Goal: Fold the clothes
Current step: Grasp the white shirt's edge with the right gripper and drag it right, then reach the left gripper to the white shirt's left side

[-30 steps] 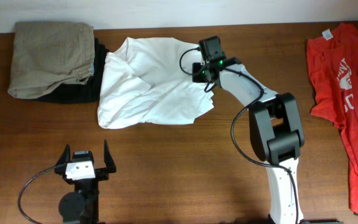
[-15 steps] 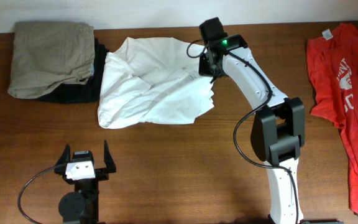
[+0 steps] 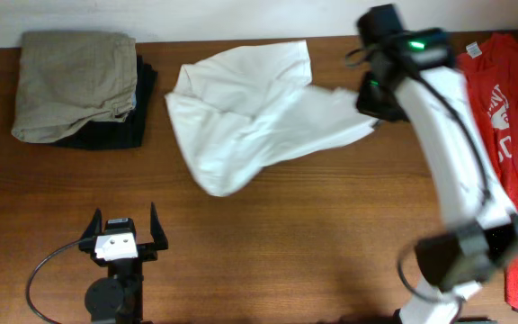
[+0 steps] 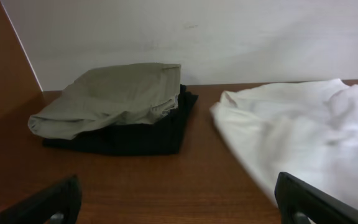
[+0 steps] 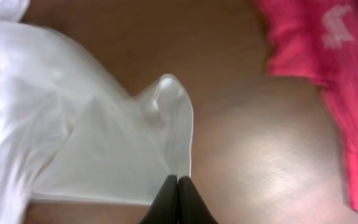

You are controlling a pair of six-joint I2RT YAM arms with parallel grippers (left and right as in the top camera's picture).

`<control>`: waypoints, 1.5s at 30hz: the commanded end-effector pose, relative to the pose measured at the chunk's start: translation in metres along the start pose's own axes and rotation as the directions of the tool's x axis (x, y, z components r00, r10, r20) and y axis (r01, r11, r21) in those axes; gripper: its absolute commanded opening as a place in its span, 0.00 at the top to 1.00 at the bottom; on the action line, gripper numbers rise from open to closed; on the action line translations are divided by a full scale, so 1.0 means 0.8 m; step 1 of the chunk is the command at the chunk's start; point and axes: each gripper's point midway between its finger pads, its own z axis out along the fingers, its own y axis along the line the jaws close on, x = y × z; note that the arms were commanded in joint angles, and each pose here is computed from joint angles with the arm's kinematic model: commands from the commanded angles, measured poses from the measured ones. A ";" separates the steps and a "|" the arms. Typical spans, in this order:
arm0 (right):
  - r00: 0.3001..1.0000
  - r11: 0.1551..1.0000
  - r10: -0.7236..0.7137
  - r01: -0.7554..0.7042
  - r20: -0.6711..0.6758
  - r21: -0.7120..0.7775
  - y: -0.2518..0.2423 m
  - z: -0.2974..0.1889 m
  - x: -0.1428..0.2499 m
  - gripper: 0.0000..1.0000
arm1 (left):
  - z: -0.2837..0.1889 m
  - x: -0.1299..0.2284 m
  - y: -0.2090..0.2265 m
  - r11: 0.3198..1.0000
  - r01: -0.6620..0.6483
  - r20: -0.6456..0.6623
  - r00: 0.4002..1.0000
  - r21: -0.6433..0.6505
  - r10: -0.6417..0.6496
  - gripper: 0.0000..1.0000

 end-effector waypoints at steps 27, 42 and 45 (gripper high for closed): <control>0.897 0.958 0.271 -0.288 -0.350 0.004 -0.153 0.169 0.070 0.01 | 0.000 0.001 0.000 1.000 -0.016 0.002 1.000 0.003 0.016 0.01; 0.965 0.952 -0.017 -0.064 -0.261 -0.299 -0.015 0.174 0.067 0.01 | -0.073 -0.153 -0.118 0.772 0.036 0.273 0.924 0.635 -0.268 0.01; 0.971 0.948 -0.034 -0.044 -0.236 -0.316 -0.004 0.172 0.064 0.01 | -0.075 -0.192 -0.121 0.753 0.032 0.255 0.931 0.657 -0.262 0.01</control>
